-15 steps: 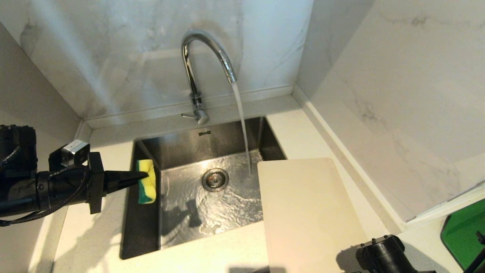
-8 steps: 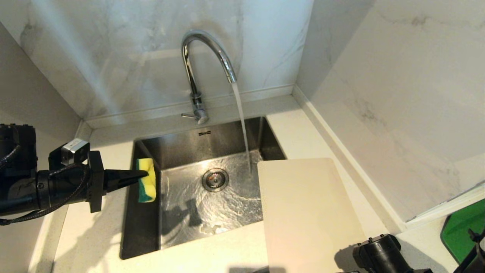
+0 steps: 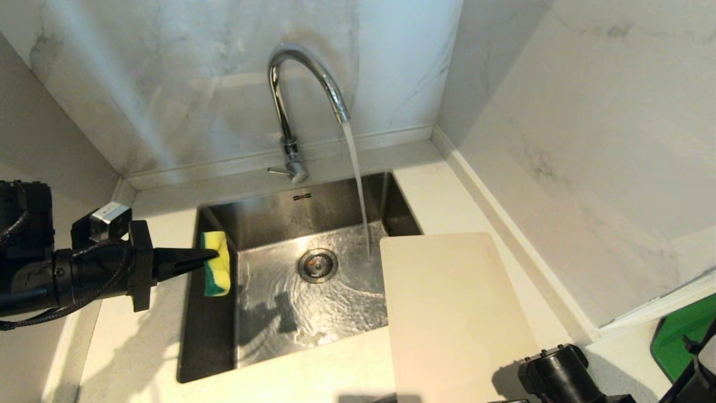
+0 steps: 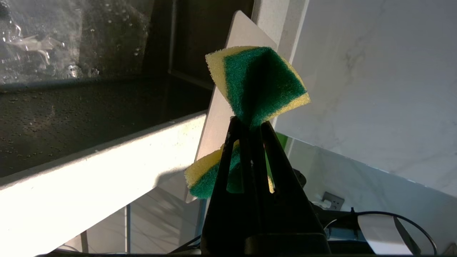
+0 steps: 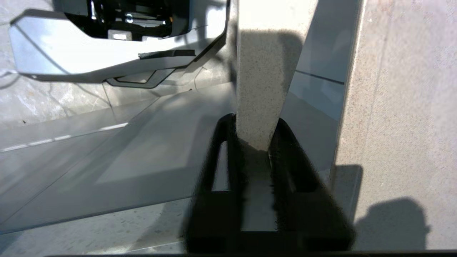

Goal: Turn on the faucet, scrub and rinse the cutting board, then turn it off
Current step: Put down the cleaning cloth

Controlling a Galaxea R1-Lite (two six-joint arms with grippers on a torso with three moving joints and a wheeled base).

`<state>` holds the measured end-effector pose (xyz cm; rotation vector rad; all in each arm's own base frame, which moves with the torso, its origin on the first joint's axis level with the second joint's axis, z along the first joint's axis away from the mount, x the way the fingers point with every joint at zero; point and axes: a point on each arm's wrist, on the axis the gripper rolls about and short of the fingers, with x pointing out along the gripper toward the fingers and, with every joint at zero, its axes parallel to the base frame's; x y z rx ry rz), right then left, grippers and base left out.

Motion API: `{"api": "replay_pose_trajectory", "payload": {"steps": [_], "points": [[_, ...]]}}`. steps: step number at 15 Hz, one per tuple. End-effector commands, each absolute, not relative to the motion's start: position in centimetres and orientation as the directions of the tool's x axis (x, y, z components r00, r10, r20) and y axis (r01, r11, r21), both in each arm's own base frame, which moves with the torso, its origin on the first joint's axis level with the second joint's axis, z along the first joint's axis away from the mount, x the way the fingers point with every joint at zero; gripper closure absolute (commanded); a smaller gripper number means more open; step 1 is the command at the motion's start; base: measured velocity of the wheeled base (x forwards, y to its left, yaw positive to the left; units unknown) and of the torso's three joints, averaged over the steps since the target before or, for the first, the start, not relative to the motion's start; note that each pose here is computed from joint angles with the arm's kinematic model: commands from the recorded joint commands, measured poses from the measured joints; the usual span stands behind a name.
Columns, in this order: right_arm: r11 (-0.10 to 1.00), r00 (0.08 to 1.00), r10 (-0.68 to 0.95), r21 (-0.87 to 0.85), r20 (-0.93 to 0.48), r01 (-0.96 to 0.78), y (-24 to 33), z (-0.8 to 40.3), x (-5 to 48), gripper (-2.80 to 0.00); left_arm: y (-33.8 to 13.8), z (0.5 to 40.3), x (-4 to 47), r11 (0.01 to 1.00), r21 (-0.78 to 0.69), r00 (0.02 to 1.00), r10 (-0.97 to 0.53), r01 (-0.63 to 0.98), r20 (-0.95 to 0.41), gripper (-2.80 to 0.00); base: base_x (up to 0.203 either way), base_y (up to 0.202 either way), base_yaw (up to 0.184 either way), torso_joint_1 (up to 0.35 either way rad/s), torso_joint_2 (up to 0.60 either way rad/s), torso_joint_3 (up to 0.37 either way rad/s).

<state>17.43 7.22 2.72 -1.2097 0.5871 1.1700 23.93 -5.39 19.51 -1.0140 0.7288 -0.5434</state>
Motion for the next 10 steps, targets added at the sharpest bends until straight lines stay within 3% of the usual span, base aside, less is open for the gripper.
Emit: {"api": "replay_pose_trajectory", "payload": {"steps": [1, 10], "points": [[-0.094, 0.347, 0.372, -0.407, -0.861, -0.909, 7.20, 2.70, 17.42, -2.80, -5.39, 19.52, 23.96, 0.430, -0.900, 0.646, -0.708, 0.073, -0.286, 0.00, 0.000, 0.000, 0.000, 0.000, 0.00, 0.000], [-0.093, 0.374, 0.382, -0.437, -0.845, -0.894, 7.05, 3.38, 17.03, -2.80, -5.25, 19.91, 23.80, 0.427, -0.900, 0.653, -0.706, 0.083, -0.275, 0.00, 0.000, 0.000, 0.000, 0.000, 0.00, 0.000]]}}
